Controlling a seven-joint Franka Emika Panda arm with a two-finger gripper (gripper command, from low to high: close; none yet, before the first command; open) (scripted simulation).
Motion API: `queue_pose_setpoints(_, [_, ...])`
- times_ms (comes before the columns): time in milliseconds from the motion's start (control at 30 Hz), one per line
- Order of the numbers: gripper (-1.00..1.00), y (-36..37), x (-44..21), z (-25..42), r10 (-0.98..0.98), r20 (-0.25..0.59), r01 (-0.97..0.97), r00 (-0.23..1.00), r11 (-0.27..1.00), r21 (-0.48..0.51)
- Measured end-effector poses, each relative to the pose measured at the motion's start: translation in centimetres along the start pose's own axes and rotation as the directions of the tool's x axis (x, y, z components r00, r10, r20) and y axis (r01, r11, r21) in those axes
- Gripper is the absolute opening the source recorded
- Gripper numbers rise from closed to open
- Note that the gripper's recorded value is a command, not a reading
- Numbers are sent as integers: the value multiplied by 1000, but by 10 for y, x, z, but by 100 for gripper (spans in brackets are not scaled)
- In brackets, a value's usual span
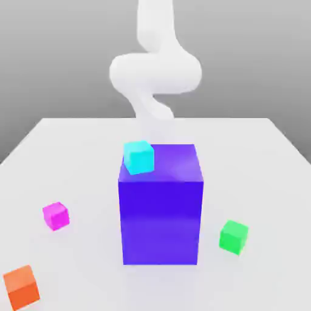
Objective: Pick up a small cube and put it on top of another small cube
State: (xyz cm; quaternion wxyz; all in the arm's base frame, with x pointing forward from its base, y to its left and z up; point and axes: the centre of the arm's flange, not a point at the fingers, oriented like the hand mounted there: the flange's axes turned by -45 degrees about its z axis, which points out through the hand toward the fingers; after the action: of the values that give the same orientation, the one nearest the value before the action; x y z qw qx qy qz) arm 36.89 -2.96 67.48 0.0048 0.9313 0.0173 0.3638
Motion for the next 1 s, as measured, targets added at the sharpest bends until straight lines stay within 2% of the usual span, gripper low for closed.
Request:
queue_pose_setpoints(267, [0,84,-61,123,-167,171,162,971,986,45])
queue_pose_setpoints(533, [0,147,-159,214,-329,317,301,889,944,136])
queue_pose_setpoints(767, [0,185,-264,259,-466,416,396,781,884,247])
queue_pose_setpoints(1000, [0,208,-373,271,-593,480,457,647,805,378])
